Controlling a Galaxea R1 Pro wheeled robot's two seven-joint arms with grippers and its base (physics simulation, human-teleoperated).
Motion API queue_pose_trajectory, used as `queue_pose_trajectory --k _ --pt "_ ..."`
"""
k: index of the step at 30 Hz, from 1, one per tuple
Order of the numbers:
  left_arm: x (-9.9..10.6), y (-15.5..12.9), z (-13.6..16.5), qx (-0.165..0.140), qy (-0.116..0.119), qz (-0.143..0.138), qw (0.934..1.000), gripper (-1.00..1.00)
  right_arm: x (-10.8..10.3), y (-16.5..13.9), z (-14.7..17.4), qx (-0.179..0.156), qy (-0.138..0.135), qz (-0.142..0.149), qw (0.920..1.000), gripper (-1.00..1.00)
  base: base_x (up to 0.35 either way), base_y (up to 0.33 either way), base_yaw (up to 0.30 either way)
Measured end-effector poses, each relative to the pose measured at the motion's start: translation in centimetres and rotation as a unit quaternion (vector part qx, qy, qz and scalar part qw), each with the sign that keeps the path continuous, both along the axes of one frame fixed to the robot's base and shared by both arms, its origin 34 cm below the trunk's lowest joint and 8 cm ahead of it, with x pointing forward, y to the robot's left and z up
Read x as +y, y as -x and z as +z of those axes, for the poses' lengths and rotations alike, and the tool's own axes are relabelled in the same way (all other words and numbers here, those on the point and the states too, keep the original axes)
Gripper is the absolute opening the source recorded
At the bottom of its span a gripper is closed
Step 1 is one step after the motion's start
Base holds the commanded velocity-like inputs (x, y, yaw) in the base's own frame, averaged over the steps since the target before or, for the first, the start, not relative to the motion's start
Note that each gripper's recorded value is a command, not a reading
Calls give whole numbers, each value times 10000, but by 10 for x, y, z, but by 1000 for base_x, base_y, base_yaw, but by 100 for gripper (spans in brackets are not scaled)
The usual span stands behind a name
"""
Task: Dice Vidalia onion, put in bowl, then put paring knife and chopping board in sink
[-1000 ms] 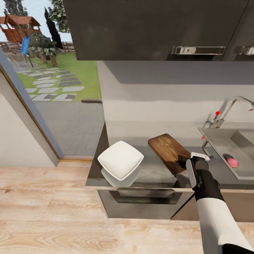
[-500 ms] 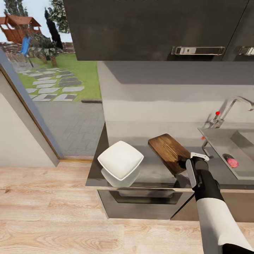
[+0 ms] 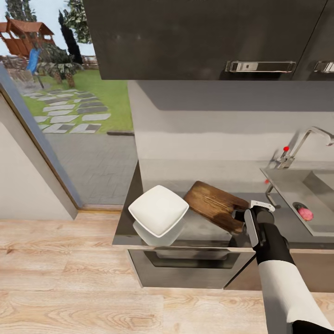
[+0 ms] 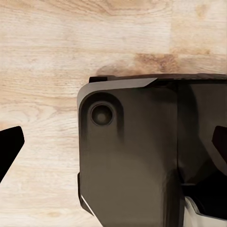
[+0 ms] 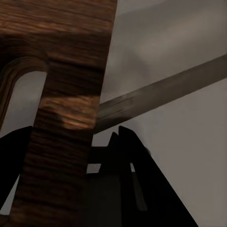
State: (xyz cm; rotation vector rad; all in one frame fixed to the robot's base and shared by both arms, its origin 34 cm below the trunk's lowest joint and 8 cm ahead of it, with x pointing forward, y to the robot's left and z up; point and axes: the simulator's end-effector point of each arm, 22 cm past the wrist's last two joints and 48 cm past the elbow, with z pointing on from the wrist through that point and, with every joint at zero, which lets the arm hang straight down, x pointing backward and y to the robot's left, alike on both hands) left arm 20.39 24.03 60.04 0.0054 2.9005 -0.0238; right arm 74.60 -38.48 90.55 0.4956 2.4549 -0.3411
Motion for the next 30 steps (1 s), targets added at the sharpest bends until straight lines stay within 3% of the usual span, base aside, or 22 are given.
queue_pose_trajectory --k 16,19,22,24,30 --pt "0 -4 1 -49 -1 0 10000 100 -1 2 0 25 -8 -8 10000 -100 0 -3 0" --pt "0 -5 1 -70 -6 1 10000 100 4 2 -1 26 -106 14 9999 -100 0 -146 0" --pt "0 -7 2 -88 -6 2 10000 100 -3 6 2 102 57 6 9999 -100 0 -213 0" --pt "0 -8 2 -103 -6 2 9999 100 1 4 3 42 -44 13 10000 -100 0 -229 0" --pt "0 -12 3 -149 -7 2 9999 100 0 4 9 9 -11 12 10000 -100 0 -203 0"
